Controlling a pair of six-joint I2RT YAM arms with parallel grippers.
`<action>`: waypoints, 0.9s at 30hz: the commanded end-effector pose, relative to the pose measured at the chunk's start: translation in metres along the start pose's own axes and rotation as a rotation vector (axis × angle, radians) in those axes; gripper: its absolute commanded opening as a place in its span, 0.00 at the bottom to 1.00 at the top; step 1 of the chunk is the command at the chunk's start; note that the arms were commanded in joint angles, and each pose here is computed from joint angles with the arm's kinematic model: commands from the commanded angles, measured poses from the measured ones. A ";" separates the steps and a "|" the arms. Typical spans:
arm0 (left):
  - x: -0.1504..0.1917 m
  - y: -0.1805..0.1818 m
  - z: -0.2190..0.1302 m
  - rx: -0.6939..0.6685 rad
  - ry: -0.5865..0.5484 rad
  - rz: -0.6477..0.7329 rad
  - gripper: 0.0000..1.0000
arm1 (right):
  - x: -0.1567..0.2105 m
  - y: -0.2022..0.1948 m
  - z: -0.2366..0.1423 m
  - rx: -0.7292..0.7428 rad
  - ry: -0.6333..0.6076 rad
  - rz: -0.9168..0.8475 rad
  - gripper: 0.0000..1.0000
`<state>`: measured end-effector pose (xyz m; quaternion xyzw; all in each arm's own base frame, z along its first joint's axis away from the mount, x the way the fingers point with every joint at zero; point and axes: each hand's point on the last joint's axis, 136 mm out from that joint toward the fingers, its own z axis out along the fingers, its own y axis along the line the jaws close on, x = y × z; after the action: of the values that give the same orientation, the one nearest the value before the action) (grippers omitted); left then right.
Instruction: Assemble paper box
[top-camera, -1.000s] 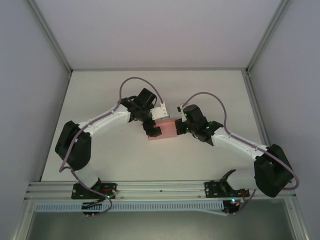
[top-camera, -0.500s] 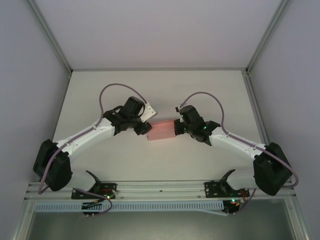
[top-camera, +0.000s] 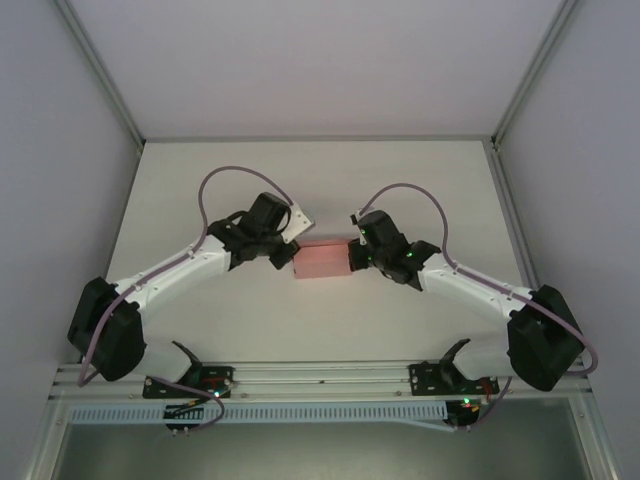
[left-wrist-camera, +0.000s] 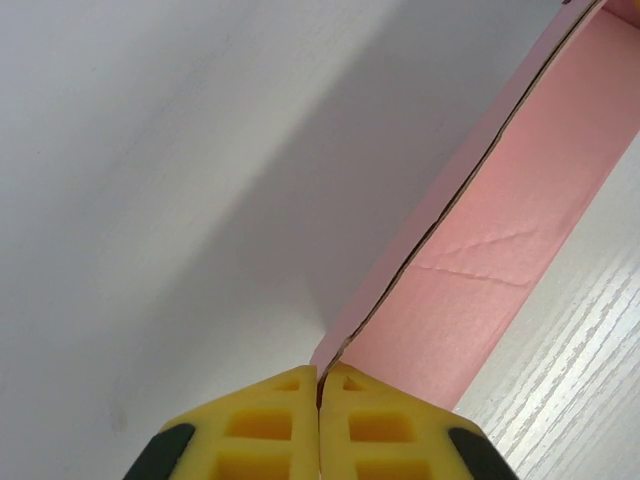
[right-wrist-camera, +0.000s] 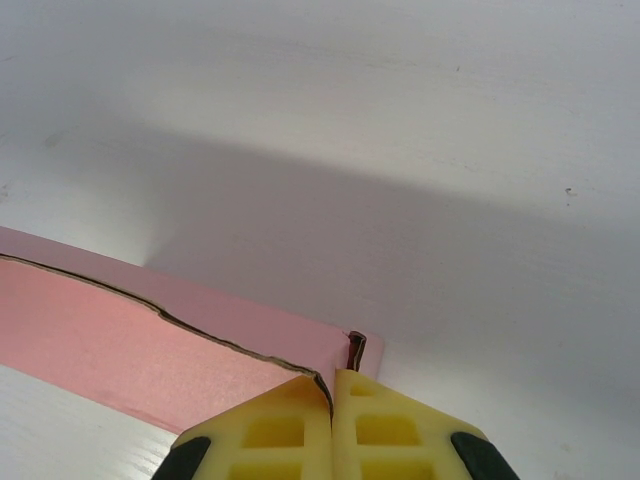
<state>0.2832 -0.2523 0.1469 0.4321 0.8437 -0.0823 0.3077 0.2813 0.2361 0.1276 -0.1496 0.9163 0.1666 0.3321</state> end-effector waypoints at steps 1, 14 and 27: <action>0.000 0.005 0.003 -0.014 0.013 -0.014 0.03 | 0.016 -0.001 -0.001 0.012 0.066 -0.014 0.00; -0.025 0.000 -0.008 0.041 -0.021 -0.609 0.00 | 0.021 0.006 -0.003 0.049 0.066 0.036 0.00; -0.025 -0.011 0.005 0.202 -0.030 -0.888 0.00 | 0.027 0.012 -0.003 0.069 0.024 0.113 0.00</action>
<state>0.2882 -0.2595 0.1501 0.0812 0.9424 -0.2351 0.2238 0.2720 0.2362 0.1268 -0.0825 0.9248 0.1402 0.3440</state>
